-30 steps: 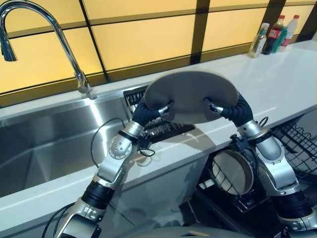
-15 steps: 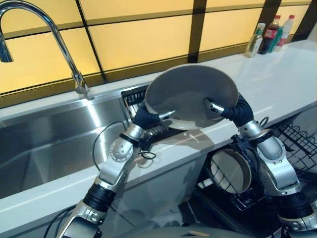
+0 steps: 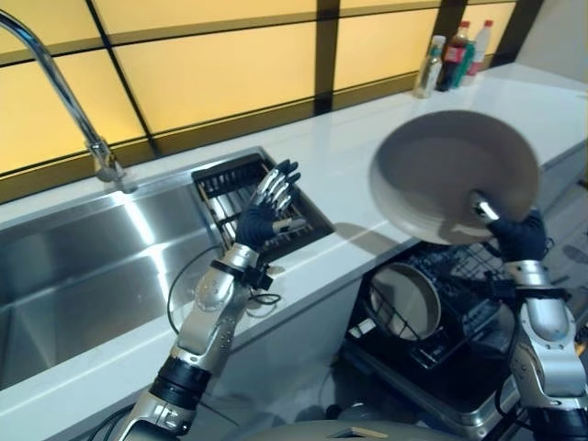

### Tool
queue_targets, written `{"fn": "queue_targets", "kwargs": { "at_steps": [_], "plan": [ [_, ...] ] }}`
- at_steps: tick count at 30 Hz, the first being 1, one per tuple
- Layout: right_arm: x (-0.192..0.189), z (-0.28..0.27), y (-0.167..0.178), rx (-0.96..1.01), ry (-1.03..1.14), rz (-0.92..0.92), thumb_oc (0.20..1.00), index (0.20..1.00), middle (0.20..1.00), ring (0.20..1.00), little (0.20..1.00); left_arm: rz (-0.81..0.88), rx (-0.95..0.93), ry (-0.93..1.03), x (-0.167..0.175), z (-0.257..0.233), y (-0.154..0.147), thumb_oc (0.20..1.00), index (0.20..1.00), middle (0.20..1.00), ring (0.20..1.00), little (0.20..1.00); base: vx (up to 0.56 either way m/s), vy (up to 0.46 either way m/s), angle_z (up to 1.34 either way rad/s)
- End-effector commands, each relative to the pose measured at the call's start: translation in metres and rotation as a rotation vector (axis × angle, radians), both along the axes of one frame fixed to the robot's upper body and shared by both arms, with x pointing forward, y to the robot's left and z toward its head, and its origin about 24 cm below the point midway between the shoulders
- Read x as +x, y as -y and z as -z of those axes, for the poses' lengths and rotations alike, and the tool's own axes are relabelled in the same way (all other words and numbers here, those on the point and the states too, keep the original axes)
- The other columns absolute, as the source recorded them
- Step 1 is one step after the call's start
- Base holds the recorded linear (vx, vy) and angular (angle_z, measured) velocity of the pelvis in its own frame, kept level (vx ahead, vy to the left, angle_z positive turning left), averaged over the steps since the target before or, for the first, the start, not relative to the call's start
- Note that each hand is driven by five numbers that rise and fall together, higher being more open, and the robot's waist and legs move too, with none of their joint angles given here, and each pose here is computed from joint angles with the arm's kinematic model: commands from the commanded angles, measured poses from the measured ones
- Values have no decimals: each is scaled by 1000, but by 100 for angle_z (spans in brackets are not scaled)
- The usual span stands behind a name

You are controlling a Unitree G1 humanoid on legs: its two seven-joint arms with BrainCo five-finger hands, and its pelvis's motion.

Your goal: Pick up plates and place into dishwasher.

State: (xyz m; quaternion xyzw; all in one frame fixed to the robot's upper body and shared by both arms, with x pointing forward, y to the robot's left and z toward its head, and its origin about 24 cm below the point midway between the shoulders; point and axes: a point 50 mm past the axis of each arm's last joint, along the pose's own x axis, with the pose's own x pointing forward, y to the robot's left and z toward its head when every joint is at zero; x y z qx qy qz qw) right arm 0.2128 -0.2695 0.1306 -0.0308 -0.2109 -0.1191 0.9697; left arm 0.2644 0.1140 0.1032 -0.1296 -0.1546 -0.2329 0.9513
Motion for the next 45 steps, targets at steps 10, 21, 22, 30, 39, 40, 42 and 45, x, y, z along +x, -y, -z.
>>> {"fn": "queue_targets", "kwargs": {
  "at_steps": [10,21,22,30,39,40,42,45],
  "plan": [
    [0,22,46,-49,-34,461,200,200,200,200,200,213,58,63,-20,-8,17,1000,1000,1000,1000,1000,-83,-42,-23],
    [11,79,82,-111,-423,644,200,200,200,200,200,448,38,1,-37,3,31,1000,1000,1000,1000,1000,63,-110,-2],
    [13,83,83,-125,-452,642,200,200,200,200,200,466,41,-3,-40,5,31,1000,1000,1000,1000,1000,93,-48,20],
    [14,107,91,-202,-608,697,200,200,200,200,200,525,42,-63,-51,18,26,1000,1000,1000,1000,1000,47,-46,8],
    [29,102,101,-412,-654,722,200,200,200,200,200,728,-11,-137,-69,34,28,1000,1000,1000,1000,1000,13,-42,9],
    [32,102,100,-442,-658,717,200,200,200,200,200,752,-26,-171,-73,39,28,1000,1000,1000,1000,1000,98,9,1],
    [34,100,100,-484,-659,713,200,200,200,200,200,778,-31,-214,-77,48,27,1000,1000,1000,1000,1000,93,13,-1],
    [36,97,103,-565,-676,698,200,200,200,200,200,767,6,-308,-84,66,25,1000,1000,1000,1000,1000,100,15,-4]
  ]
}}
